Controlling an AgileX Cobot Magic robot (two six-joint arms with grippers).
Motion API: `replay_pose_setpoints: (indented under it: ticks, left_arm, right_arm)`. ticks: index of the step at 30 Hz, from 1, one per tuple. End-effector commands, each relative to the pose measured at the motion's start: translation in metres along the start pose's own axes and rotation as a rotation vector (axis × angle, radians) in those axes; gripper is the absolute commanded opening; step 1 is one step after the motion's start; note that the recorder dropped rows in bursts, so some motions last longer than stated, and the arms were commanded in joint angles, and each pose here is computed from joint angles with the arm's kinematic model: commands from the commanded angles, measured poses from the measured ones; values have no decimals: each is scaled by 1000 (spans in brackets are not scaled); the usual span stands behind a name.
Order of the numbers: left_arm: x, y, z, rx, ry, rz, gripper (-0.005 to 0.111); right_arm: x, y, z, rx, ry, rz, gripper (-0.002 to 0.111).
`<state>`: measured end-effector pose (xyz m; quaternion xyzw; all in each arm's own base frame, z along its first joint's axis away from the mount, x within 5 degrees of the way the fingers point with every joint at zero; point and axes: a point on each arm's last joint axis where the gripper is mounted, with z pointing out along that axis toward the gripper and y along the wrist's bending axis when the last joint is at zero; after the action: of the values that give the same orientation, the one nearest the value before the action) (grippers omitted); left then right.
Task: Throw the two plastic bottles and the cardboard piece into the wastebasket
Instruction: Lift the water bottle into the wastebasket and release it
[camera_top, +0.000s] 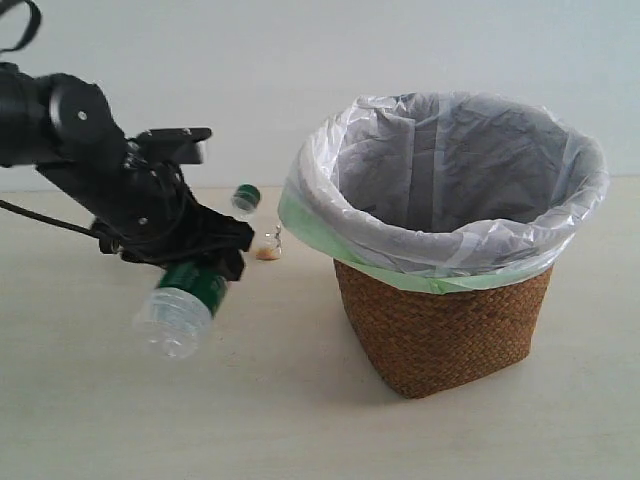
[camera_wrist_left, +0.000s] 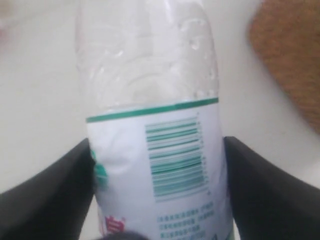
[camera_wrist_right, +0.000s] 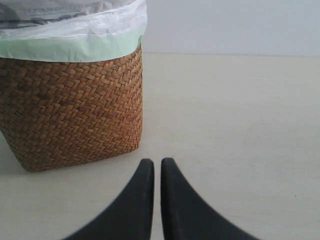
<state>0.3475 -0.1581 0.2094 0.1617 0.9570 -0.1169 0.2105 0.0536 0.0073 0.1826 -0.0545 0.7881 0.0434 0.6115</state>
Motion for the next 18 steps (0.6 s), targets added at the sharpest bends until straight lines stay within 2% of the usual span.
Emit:
replay_pose_setpoints:
  ticks: [1,4,7,11,14,18]
  left_arm:
    - [-3,27,-50,-198,-38,-6,4]
    - [-16,34,-98,-283,-153,13,4]
    - [-30,33,-152,-351,-257,48,4]
    - [-42,33,-210,-469,-271,66,4]
    - [-45,35,-233,-531,-268,53,4]
    - [-45,35,-231,-530,-238,43,4]
  right_arm:
    - [-1,0,-1,1,-16,-11,2]
    - [-1,0,-1,1,-16,-11,2]
    - [-1,0,-1,1,-16,-11,2]
    - [-1,0,-1,1,-16,-11,2]
    - [-1,0,-1,1,-16,-11,2]
    - [-1,0,-1,1,-16,-11,2]
